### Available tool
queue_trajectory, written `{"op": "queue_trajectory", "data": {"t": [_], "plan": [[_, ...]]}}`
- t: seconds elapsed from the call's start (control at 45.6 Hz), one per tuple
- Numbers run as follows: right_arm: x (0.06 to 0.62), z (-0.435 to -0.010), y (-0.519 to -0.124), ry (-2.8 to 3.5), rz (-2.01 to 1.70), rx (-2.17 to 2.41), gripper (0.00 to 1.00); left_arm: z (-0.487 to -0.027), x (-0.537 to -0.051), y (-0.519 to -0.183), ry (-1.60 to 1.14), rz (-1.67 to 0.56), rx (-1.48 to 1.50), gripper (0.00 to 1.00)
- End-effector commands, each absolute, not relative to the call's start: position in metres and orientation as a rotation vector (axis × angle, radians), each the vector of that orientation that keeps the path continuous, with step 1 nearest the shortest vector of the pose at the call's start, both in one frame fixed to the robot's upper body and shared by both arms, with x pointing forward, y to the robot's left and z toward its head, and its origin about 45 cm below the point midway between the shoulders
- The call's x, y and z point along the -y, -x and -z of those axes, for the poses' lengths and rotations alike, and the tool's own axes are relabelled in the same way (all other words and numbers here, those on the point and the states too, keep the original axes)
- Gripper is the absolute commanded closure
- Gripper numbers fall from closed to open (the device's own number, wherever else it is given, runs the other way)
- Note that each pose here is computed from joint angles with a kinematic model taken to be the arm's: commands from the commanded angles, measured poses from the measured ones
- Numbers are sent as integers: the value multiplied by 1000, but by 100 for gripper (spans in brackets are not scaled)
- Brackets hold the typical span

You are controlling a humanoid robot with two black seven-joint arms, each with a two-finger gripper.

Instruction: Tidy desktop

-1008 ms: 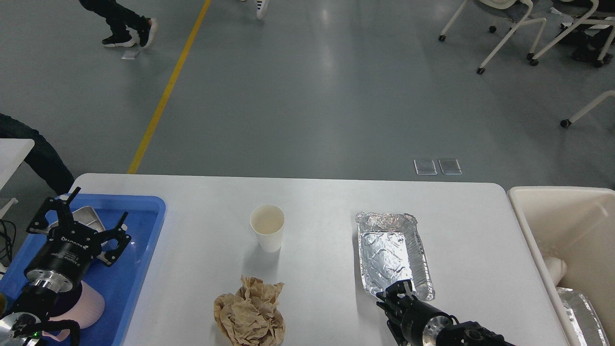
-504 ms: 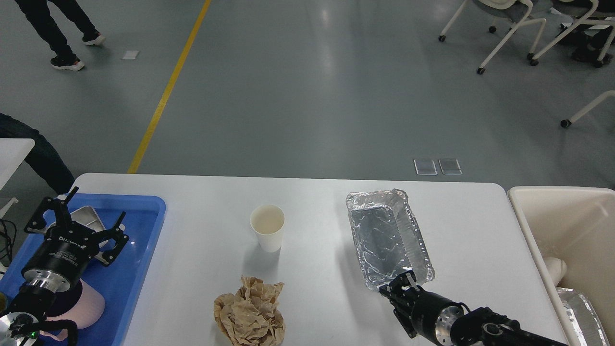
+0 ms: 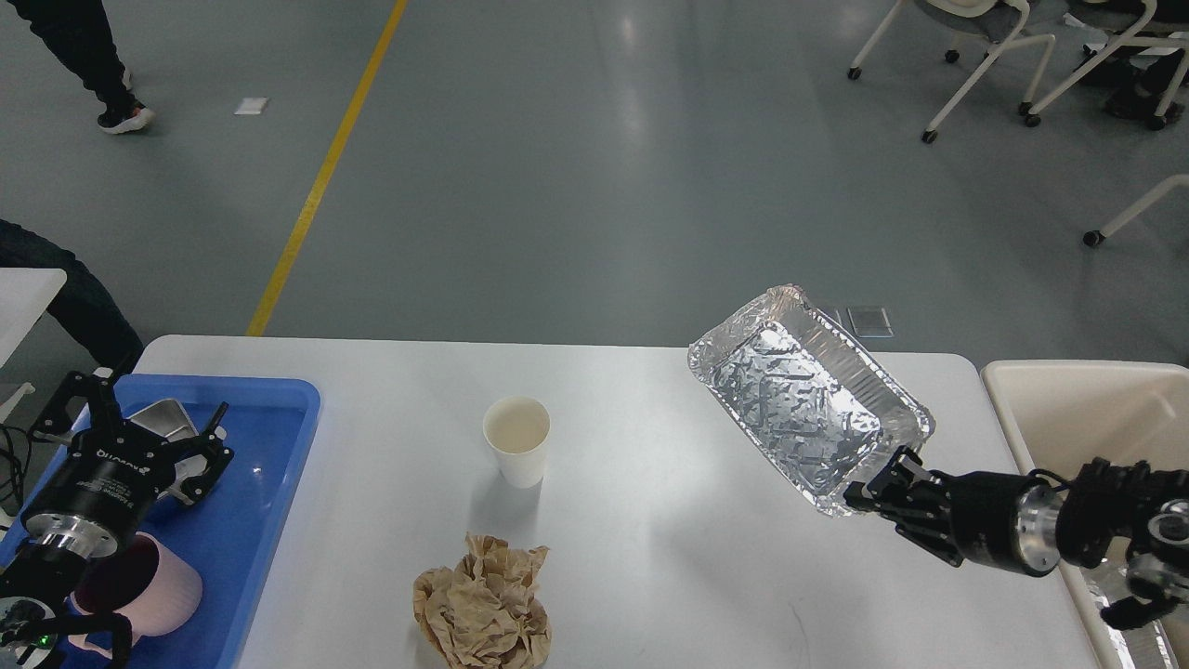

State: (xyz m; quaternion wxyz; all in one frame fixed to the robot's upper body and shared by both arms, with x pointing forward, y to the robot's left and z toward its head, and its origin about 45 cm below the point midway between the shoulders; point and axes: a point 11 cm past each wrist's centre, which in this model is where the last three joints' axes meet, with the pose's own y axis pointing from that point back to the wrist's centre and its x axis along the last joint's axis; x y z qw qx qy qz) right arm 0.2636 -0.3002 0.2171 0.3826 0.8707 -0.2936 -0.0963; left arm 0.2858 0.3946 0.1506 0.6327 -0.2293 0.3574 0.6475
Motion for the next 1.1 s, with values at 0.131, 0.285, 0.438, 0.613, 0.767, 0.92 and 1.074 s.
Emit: {"op": "queue_trajectory", "data": {"t": [0.131,0.285,0.438,0.613,0.767,0.92,1.074], "plan": [[267,-208,-270,-2173,130,365,100,-150,-395,-287,519,-1492,-819,3],[232,-211,-297,-2151,12,253,100,-151,-397,-286,513,-1495,-813,3],[194,-212,-320,-2157,-31,170,100,-154,-405,-284,496,-1508,-793,3],[164,-208,-337,-2170,-48,105,100,-153,-410,-283,449,-1527,-755,3],[144,-203,-344,-2174,-63,46,100,-141,-416,-280,374,-1565,-739,3],[143,-207,-349,-2178,-61,29,100,-140,-415,-281,304,-1560,-689,3],[145,-214,-354,-2194,-24,31,100,-142,-416,-282,200,-1556,-606,3]]}}
